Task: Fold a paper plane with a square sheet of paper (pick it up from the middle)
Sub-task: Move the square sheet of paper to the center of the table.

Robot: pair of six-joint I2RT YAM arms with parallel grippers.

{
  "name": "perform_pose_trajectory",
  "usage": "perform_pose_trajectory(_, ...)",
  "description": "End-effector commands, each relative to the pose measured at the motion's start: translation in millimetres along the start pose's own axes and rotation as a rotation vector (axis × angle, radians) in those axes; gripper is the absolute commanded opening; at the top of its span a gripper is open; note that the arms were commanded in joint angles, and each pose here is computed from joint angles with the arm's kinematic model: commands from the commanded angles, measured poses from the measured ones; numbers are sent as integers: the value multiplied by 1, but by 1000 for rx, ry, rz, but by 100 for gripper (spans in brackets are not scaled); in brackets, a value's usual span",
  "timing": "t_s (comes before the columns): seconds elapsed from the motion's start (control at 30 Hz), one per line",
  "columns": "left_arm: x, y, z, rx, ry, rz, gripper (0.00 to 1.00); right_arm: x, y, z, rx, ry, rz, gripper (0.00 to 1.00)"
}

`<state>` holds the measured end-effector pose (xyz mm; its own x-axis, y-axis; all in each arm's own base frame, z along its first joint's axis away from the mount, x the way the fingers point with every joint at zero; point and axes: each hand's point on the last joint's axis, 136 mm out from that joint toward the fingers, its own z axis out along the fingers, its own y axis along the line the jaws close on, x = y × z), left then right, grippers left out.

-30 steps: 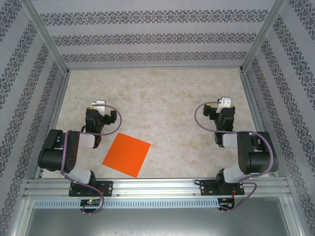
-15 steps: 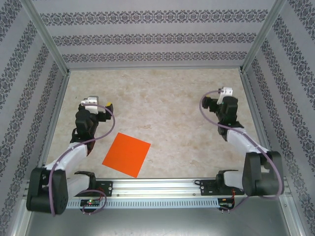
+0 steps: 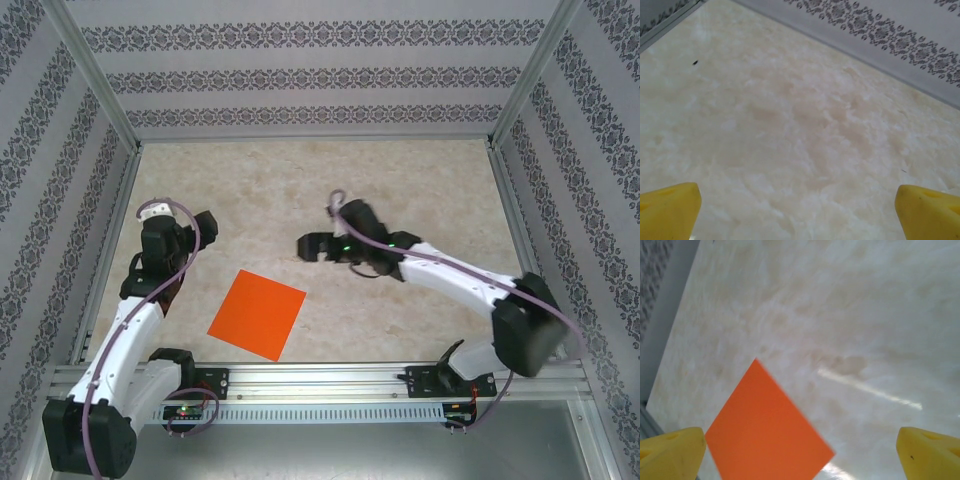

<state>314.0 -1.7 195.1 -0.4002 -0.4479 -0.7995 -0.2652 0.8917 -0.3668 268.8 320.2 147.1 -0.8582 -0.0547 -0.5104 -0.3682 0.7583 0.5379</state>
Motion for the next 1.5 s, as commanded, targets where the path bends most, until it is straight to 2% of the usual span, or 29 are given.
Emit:
perform_pose_trajectory(0.0, 8, 22, -16, -84, 10, -83, 100, 28, 29, 30, 32, 88, 24, 98)
perform_pose_trajectory(0.23, 1, 30, -33, -116, -29, -84, 100, 82, 90, 80, -59, 252, -37, 98)
perform_pose_trajectory(0.33, 3, 32, -34, -123, -20, -86, 100, 103, 98, 95, -52, 318, -63, 98)
perform_pose_trajectory(0.47, 5, 32, -35, -127, -13, -78, 100, 119, 90, 106, -36, 367, -45, 98)
perform_pose_trajectory(0.57, 5, 30, -34, -114, -6, -71, 100, 130, 65, 110, 38, 397, -44, 98)
perform_pose_trajectory(0.8, 11, 2, -31, 32, 57, -31, 100, 138, 10, 101, 148, 456, -72, 98)
perform_pose_trajectory(0.97, 26, -21, -23, 153, 142, -57, 100, 124, -37, 89, 231, 490, -107, 98)
perform_pose_trajectory(1.17, 54, -38, -13, 241, 267, -72, 100, 88, -87, 75, 271, 531, -154, 98)
perform_pose_trajectory(1.23, 66, -44, -11, 262, 304, -76, 100, 76, -105, 66, 348, 584, -202, 98)
perform_pose_trajectory(1.33, 84, -58, -9, 299, 339, -46, 100, 49, -127, 60, 432, 589, -273, 98)
perform_pose_trajectory(1.4, 96, -65, -7, 292, 367, -11, 100, 28, -132, 54, 469, 568, -275, 98)
perform_pose_trajectory(1.47, 105, -63, -6, 262, 396, 14, 100, 8, -114, 47, 440, 508, -263, 98)
